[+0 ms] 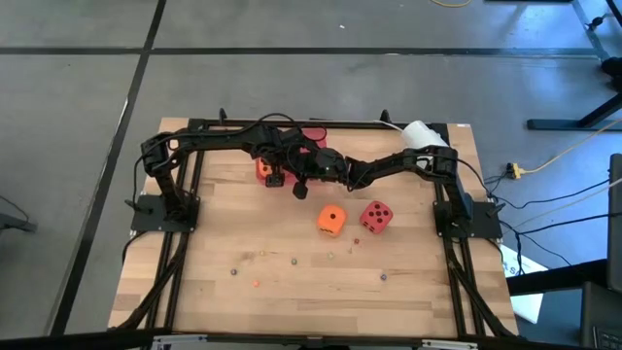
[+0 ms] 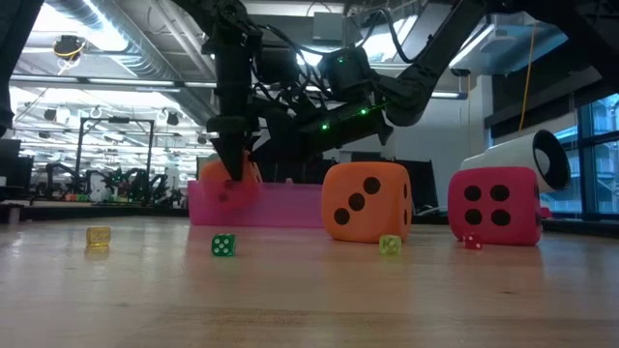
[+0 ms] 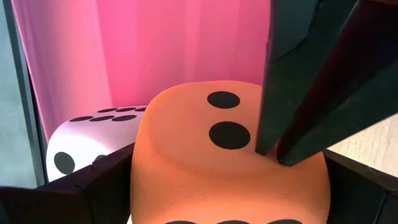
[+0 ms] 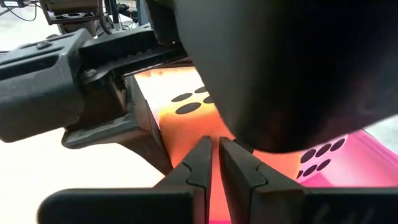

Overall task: Pick & Place Dice
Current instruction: Put the left large orange die into the red bin

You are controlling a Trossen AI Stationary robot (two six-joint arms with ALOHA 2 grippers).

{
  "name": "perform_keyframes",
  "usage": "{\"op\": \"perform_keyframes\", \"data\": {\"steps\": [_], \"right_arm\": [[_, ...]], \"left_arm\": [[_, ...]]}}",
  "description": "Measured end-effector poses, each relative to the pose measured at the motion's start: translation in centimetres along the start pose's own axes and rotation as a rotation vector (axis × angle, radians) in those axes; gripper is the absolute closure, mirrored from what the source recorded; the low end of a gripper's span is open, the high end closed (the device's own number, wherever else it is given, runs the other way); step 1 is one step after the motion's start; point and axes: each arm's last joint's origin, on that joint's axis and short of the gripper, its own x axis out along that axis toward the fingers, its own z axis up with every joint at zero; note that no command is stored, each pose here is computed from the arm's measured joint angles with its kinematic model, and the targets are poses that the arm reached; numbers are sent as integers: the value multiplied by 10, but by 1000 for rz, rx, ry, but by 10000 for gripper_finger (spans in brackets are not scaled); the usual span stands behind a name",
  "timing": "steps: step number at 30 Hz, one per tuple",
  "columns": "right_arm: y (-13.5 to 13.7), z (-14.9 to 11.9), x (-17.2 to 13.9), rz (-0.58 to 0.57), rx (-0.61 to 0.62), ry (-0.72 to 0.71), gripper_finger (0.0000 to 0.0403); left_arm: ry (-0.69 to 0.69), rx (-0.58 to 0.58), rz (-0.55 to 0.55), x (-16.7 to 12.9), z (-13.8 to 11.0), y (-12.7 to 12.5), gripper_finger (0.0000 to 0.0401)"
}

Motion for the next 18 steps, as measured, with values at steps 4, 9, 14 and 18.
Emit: {"op": "perform_keyframes", "data": {"steps": [4,9,14,18], "right_arm": [[0,0,0,0,0,0,363],[0,0,0,0,0,0,364],[0,0,0,0,0,-1,365],[0,0,0,0,0,0,365]], "left_arm": [[0,0,-1,0,0,0,10],[1,0,1,0,0,0,10],[10,1,30,0,0,1,10],[9,1,26,0,0,1,10]]}}
